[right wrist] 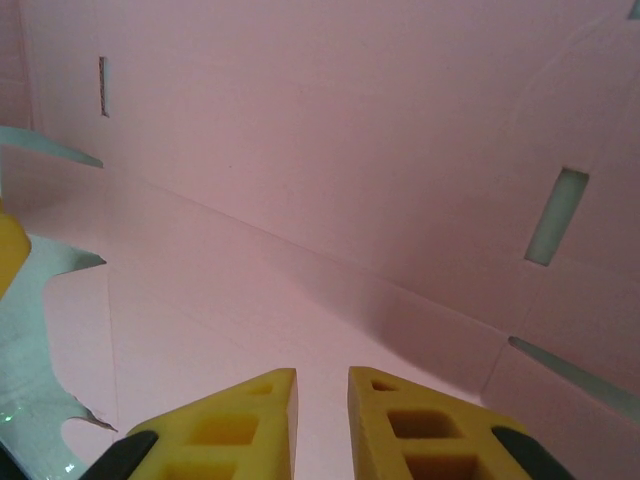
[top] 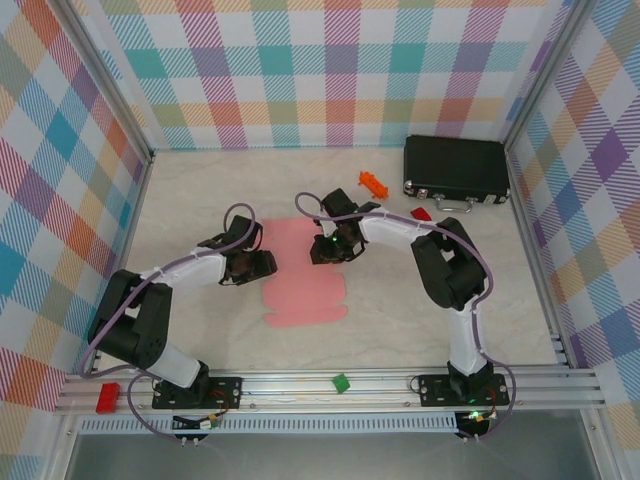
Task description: Fold the paper box
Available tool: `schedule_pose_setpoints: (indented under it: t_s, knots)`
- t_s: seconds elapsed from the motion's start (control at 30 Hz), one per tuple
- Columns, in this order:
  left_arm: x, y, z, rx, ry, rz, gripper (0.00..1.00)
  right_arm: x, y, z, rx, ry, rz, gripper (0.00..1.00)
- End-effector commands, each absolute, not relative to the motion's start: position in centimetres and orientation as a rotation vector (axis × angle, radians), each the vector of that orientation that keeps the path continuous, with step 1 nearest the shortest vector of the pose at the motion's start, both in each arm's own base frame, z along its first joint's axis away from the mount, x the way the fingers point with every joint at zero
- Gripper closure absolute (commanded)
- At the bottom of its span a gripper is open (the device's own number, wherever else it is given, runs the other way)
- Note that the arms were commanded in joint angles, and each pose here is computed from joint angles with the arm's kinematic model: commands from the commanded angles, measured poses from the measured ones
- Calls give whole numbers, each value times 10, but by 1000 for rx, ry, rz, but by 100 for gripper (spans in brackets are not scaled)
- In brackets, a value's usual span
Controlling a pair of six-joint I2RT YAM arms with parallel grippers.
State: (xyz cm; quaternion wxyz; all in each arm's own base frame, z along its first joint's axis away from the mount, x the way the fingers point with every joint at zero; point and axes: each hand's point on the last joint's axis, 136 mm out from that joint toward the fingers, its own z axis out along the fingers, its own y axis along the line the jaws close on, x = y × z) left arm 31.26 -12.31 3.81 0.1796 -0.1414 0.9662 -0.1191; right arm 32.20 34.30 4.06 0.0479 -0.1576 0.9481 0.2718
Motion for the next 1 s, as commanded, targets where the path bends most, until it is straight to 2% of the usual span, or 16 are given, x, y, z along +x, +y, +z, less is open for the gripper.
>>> schedule_pose_setpoints:
  t_s: [0.0, 0.2, 0.37, 0.77, 0.97]
  knots:
    - [318, -128, 33, -419, 2725, -390, 43, 314, 346, 30, -476, 2921, 852, 78]
    - [326, -140, 33, -407, 2725, -466, 58, 312, 344, 22, -463, 2942, 828, 79]
    - [322, -139, 43, -391, 2720, -459, 64, 310, 343, 16, -455, 2960, 814, 79]
    - [324, -161, 53, -206, 2750, -414, 67, 308, 344, 11, -447, 2974, 815, 79]
    - [326, -176, 48, -138, 2781, -415, 72, 307, 344, 11, -439, 2977, 818, 79]
